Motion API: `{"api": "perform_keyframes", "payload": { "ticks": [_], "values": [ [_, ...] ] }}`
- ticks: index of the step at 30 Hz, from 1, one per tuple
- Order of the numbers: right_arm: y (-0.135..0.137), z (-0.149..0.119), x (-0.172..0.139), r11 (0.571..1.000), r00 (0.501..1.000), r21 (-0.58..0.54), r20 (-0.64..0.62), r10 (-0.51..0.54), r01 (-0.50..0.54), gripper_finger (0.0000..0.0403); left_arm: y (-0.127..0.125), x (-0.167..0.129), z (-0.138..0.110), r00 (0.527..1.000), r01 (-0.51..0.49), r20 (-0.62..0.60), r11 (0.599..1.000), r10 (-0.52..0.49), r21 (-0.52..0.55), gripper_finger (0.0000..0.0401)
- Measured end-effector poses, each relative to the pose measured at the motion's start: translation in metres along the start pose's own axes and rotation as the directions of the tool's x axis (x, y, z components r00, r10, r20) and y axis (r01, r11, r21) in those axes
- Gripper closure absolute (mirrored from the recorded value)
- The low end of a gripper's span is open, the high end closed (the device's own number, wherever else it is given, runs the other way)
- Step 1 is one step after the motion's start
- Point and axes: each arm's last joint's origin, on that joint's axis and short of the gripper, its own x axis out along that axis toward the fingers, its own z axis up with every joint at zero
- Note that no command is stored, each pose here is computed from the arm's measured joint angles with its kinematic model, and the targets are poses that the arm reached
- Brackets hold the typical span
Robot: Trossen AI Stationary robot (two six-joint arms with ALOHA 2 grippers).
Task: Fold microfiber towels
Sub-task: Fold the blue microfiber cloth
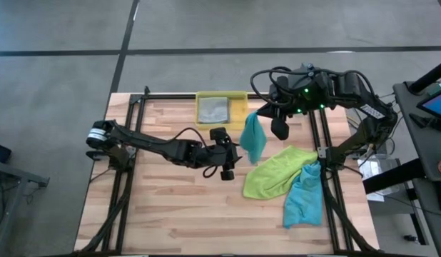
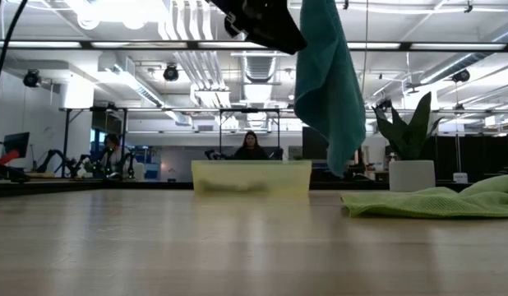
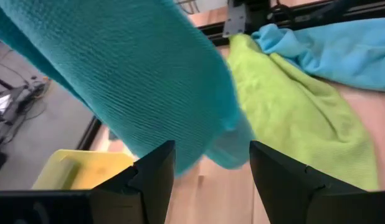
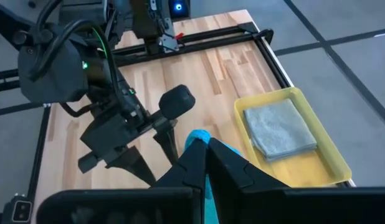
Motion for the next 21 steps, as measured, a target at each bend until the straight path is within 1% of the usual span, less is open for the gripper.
{"api": "perform_keyframes", "payload": {
  "ticks": [5, 11, 21],
  "values": [
    [0.0000, 0.0002, 0.0000, 1.000, 1.000, 0.004, 0.002, 0.000, 0.000, 0.0394, 0.0002, 0.0006, 0.0011, 1.000, -0.001, 0.011, 1.000, 0.001, -0.007, 0.0210],
    [-0.0014, 0.0004, 0.0002, 1.000, 1.000, 0.013, 0.004, -0.020, 0.020, 0.0394, -0.0024, -0.0008, 0.0055, 0.999, 0.004, 0.053, 1.000, -0.002, -0.024, 0.0210],
    [-0.0016, 0.0008, 0.0002, 1.000, 1.000, 0.021, 0.008, -0.022, 0.022, 0.0394, -0.0042, 0.0027, 0.0035, 0.999, 0.004, 0.047, 1.000, -0.003, -0.021, 0.0210]
  ]
}}
